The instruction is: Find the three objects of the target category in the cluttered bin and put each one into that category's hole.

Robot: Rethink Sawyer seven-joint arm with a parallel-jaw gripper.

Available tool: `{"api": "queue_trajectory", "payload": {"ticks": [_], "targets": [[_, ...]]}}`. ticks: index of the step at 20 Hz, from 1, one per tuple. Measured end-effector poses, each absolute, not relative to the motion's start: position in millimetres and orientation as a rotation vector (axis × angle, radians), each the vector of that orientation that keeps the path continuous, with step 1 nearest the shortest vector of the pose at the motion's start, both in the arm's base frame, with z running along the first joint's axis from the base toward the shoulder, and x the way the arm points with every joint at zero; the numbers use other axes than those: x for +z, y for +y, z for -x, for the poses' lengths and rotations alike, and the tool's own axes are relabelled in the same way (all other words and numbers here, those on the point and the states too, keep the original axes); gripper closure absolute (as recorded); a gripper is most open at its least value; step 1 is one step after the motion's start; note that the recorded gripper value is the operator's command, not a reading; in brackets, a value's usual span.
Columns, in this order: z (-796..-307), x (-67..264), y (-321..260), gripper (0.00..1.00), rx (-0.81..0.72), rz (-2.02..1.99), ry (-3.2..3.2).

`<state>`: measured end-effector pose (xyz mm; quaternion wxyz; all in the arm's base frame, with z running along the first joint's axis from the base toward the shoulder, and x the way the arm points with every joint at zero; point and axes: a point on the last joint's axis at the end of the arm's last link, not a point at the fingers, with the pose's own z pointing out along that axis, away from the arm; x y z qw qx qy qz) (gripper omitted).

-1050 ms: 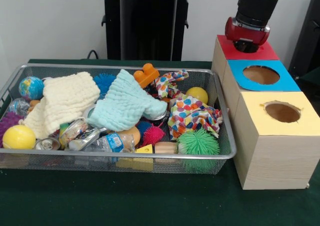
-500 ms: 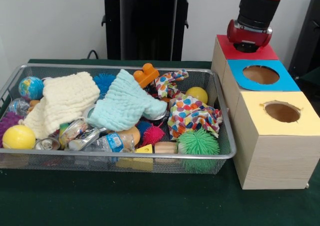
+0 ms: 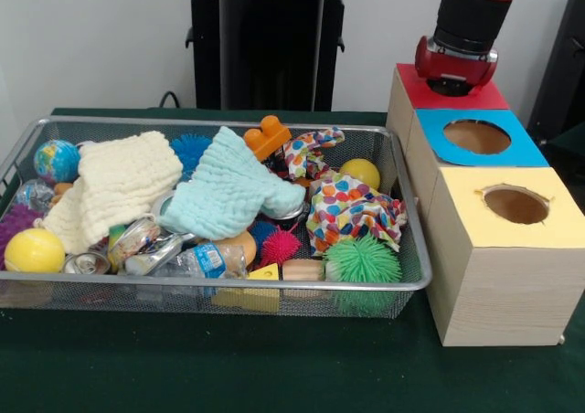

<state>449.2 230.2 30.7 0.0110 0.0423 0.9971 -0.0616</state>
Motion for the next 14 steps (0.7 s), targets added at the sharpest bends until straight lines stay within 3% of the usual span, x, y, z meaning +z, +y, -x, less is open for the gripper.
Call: {"api": "queue_trajectory", "payload": {"ticks": [14], "targets": [[-452, 60, 228, 0.0, -0.121, -0.233, 3.107]]}}
